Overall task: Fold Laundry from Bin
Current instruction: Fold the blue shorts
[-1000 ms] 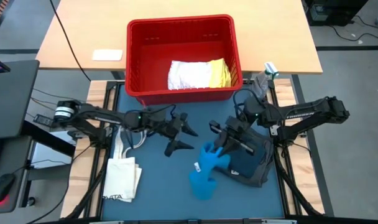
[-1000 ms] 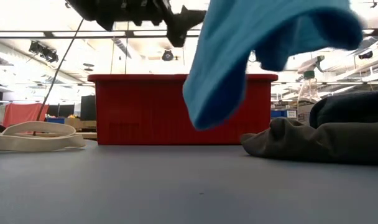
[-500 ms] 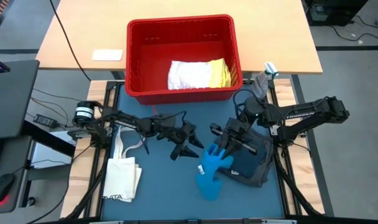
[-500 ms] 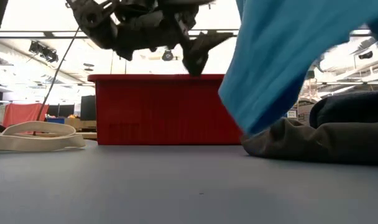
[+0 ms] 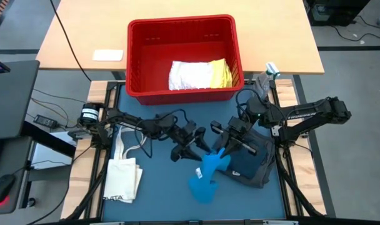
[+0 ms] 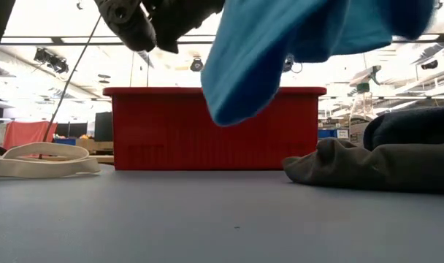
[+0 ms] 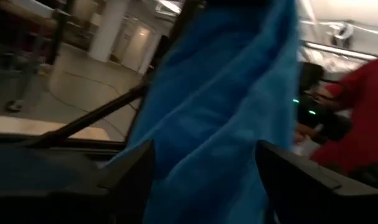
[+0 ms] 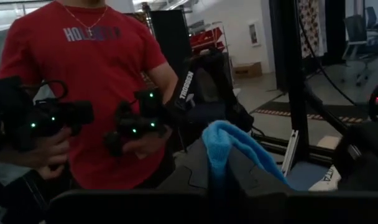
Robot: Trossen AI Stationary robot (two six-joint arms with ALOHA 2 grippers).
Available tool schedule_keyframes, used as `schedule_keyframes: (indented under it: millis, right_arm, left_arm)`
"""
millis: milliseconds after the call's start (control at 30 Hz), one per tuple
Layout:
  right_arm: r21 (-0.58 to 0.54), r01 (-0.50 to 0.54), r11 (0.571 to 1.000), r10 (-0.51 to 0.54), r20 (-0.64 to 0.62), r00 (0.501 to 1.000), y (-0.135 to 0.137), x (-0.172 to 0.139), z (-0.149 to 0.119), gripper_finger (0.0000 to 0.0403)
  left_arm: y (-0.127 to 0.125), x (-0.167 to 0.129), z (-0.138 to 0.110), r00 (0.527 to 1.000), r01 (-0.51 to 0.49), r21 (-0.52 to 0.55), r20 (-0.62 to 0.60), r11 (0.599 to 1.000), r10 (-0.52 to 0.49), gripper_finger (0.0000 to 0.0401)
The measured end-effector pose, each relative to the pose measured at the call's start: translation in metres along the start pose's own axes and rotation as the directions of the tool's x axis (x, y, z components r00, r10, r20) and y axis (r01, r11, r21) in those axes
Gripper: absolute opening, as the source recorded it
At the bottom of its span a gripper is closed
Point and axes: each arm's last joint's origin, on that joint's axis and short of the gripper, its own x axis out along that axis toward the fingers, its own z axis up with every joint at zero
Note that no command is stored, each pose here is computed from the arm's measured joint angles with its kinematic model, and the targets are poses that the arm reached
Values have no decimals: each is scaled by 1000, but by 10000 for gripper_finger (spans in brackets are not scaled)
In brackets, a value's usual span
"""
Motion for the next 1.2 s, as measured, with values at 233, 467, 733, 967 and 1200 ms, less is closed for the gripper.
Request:
schedule_keyframes:
  millis: [233,467,733,967,1200]
  right_arm:
    - [-37,33,999,-33,0,999,-1,0,-1,18]
    - [-17,203,979,-204,-72,976,-9,-1,-13,18]
    - [-16,648,761,-636,-215,741,-22,-11,-34,18]
    - [-118,877,466,-879,-180,442,-30,-22,-35,18]
    - [-157,938,310,-949,-111,295,-41,-29,-33,18]
  left_arm:
    - [-3,3,13,992,118,-15,-38,993,-118,162]
    - [16,-20,25,963,192,-247,-140,950,-231,13]
    - [15,-59,65,978,83,-265,-163,961,-129,4]
    - [-15,-125,103,958,-201,-146,-234,969,164,2]
    - [-59,-166,108,781,-555,71,-299,829,548,1]
